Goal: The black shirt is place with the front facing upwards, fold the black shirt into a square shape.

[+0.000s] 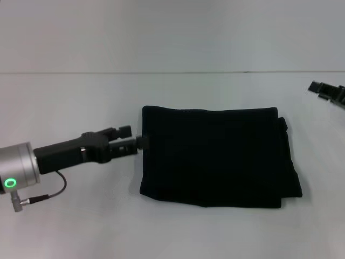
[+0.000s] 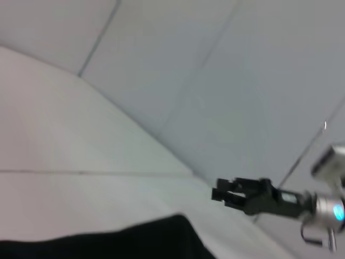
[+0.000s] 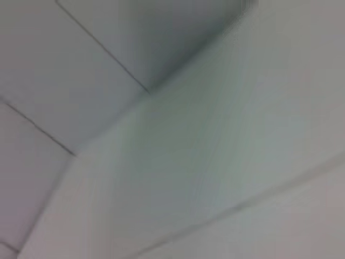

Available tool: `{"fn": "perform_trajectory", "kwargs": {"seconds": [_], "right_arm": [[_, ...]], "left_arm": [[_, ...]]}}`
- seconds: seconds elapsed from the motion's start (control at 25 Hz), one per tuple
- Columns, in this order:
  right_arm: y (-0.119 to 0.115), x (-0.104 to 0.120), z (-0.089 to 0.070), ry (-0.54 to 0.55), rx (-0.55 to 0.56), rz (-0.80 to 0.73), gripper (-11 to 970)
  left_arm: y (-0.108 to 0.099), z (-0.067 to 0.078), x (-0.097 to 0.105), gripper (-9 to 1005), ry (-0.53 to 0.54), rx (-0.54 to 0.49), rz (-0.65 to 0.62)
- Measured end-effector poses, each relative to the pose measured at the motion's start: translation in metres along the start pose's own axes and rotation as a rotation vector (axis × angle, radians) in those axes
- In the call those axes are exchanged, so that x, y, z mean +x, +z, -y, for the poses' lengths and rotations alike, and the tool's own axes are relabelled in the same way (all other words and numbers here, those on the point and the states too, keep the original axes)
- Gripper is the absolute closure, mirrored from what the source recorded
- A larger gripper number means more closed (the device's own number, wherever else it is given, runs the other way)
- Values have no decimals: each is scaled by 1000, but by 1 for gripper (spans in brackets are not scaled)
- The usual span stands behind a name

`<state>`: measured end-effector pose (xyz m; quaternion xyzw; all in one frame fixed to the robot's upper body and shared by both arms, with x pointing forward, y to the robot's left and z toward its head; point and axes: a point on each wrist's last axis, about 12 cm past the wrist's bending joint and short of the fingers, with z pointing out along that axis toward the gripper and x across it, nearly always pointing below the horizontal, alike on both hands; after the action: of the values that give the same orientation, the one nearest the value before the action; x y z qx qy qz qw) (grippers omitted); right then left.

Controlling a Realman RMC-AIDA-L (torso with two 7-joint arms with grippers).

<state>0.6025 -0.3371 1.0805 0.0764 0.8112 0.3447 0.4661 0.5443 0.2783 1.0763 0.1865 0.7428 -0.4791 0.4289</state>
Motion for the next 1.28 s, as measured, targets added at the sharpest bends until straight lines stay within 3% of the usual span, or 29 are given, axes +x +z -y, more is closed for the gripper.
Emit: {"fn": "perform_trajectory", "kwargs": {"seconds": [0.12, 0.24, 0.32, 0.48, 0.72, 0.96, 1.12, 1.28], "right_arm": [[-2, 3, -17, -222, -149, 7, 658], [9, 21, -36, -409, -263, -67, 529], [20, 35, -44, -475, -275, -110, 445], [35, 58, -48, -511, -223, -168, 284], [43, 72, -34, -493, -89, -227, 44], [37, 74, -23, -473, -36, -219, 51], [22, 65, -26, -489, -120, -146, 53], [-1, 65, -27, -605, -233, -68, 58]], "left_arm": [[-1, -1, 3, 74, -40, -9, 28], [-2, -3, 6, 74, -87, -22, 34], [-3, -3, 7, 74, -94, -23, 34], [-4, -3, 9, 74, -136, -26, 35], [-5, -3, 12, 74, -178, -27, 33], [-3, -3, 9, 74, -212, -17, 26], [-1, -6, -3, 74, -275, -18, 22], [7, -18, -26, 74, -378, -92, 8]]}}
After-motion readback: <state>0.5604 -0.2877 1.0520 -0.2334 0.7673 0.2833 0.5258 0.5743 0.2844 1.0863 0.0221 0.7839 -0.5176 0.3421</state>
